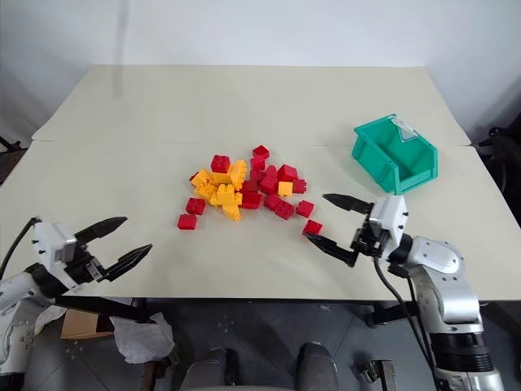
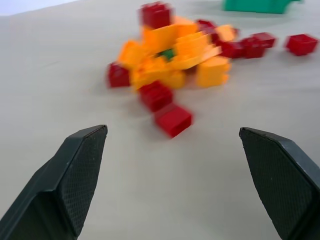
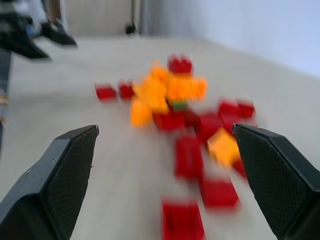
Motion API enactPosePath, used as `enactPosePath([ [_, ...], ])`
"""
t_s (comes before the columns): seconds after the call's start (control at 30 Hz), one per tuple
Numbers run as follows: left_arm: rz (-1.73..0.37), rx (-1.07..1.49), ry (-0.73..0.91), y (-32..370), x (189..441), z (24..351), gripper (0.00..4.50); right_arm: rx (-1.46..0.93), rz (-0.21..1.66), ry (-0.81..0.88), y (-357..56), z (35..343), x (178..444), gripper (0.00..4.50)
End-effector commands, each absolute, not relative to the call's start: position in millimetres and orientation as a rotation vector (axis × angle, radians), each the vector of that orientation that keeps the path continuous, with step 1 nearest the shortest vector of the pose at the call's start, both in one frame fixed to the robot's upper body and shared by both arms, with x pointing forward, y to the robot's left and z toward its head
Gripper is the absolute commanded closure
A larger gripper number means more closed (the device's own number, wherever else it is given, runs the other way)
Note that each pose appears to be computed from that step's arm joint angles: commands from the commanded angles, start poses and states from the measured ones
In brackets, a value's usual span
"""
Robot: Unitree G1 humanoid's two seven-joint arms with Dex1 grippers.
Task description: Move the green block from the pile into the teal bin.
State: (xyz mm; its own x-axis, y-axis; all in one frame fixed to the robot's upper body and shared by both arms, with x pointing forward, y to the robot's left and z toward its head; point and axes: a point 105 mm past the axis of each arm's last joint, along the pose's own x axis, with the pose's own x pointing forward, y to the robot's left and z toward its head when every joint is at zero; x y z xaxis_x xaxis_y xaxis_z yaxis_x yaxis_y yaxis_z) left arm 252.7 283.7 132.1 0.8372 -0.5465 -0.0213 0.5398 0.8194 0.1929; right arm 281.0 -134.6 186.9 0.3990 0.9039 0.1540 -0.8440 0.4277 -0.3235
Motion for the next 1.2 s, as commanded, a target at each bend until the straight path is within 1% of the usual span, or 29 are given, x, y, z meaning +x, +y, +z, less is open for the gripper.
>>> enactPosePath([
  [0.03,-0.459,0.201,-0.026,312,240,124,0.0,-0.195,1.162,-0.383,-119,202,273,0.01],
  [0.13,-0.469,0.167,-0.009,311,232,121,0.0,-0.23,1.201,-0.364,-115,199,270,0.01],
  [0.23,-0.507,0.148,-0.019,303,232,125,0.0,-0.251,1.202,-0.341,-120,195,270,0.01],
  [0.3,-0.552,0.154,-0.032,293,234,130,0.39,-0.272,1.181,-0.314,-130,190,271,0.0],
  [0.37,-0.718,0.17,-0.042,260,238,140,0.86,-0.296,1.118,-0.267,-153,183,271,0.0],
  [0.43,-0.812,0.16,-0.064,240,242,149,1.5,-0.312,1.08,-0.24,-166,179,270,0.0],
  [0.47,-0.845,0.152,-0.078,232,245,154,1.91,-0.317,1.065,-0.23,-171,177,269,0.0],
  [0.5,-0.897,0.165,-0.095,221,250,159,2.14,-0.319,1.044,-0.224,-175,175,269,0.0],
  [0.53,-0.943,0.173,-0.102,211,253,162,2.51,-0.321,1.028,-0.22,-179,174,268,0.0],
  [0.63,-1.098,0.188,-0.104,180,266,164,3.46,-0.315,0.98,-0.224,-184,174,267,0.0],
  [0.67,-1.137,0.19,-0.103,172,271,163,3.86,-0.314,0.968,-0.226,-184,174,266,0.0],
  [0.73,-1.221,0.211,-0.097,152,283,160,4.44,-0.313,0.946,-0.233,-185,174,265,0.0],
  [0.8,-1.295,0.199,-0.093,129,297,156,4.48,-0.312,0.925,-0.243,-185,175,263,0.0],
  [0.9,-1.396,0.189,-0.069,100,306,148,4.48,-0.307,0.896,-0.255,-184,177,261,0.0],
  [0.97,-1.415,0.168,-0.062,80,320,146,4.48,-0.303,0.874,-0.265,-183,179,259,0.0],
  [1.07,-1.372,0.185,-0.069,68,340,145,4.48,-0.293,0.852,-0.277,-181,180,258,0.0],
  [1.17,-1.212,0.076,-0.079,74,371,156,4.48,-0.289,0.846,-0.283,-177,180,256,0.0],
  [1.2,-1.161,0.087,-0.083,80,380,158,4.48,-0.288,0.845,-0.285,-176,180,255,0.0],
])
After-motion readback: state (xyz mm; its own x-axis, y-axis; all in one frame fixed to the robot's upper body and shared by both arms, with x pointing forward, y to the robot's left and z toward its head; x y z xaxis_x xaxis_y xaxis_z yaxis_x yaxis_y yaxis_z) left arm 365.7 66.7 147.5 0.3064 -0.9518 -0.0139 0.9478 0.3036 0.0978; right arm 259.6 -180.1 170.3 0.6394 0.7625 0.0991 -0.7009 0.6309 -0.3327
